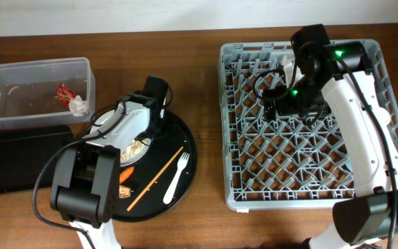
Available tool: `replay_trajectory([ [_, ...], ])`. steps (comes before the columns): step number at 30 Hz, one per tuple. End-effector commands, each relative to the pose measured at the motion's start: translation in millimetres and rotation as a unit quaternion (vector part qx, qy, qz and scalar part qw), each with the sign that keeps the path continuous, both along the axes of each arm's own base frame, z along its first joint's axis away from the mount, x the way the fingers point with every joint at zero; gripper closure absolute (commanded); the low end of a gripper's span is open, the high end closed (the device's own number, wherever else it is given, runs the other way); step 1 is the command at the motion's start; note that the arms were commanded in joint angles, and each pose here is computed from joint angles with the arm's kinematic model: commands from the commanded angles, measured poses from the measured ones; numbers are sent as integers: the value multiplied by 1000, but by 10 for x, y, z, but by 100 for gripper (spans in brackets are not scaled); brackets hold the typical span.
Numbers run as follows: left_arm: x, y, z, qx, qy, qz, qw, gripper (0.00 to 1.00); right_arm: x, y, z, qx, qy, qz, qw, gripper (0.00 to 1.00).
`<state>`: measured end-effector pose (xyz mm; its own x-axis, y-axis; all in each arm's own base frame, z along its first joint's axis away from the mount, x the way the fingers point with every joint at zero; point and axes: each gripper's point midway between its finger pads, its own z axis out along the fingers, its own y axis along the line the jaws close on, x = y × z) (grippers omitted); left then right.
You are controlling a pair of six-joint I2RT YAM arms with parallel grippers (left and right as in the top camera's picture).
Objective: Sort waste into correct bins and load items into the dishwasher rack
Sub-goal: 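Grasp the rice plate with the left gripper and lift it left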
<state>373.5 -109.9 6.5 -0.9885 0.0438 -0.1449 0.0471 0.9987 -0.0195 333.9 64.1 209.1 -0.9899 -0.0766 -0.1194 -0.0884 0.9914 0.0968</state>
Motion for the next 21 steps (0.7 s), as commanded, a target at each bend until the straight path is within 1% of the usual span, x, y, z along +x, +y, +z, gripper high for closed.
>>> replay_trajectory([
  [1,-91,19,-88,11,23,-8,1000,30,0,-29,-28,-9,3,2,1000,1],
  [2,-98,21,-89,11,24,-8,1000,32,0,-29,-28,-9,3,2,1000,1],
  [3,-110,25,-91,12,27,-8,1000,41,-1,-29,-28,-9,3,2,1000,1],
  [9,-163,49,-151,16,33,-8,999,62,-43,-20,-31,-5,12,3,1000,1],
  [10,-194,84,-191,25,37,-7,999,64,-70,-20,-33,-5,18,3,1000,1],
  [12,-231,112,-239,32,44,-7,999,74,-80,-21,-34,-5,20,3,1000,1],
  [13,-233,118,-242,33,44,-7,998,87,-79,-21,-34,-5,20,3,1000,1],
  [15,-221,146,-240,42,41,-6,998,97,-78,-21,-34,-5,19,3,1000,1],
  [16,-205,185,-232,53,37,-5,998,99,-78,-21,-34,-5,19,3,1000,1],
  [21,-143,255,-179,76,27,-4,997,99,-78,-21,-34,-5,19,3,1000,1],
])
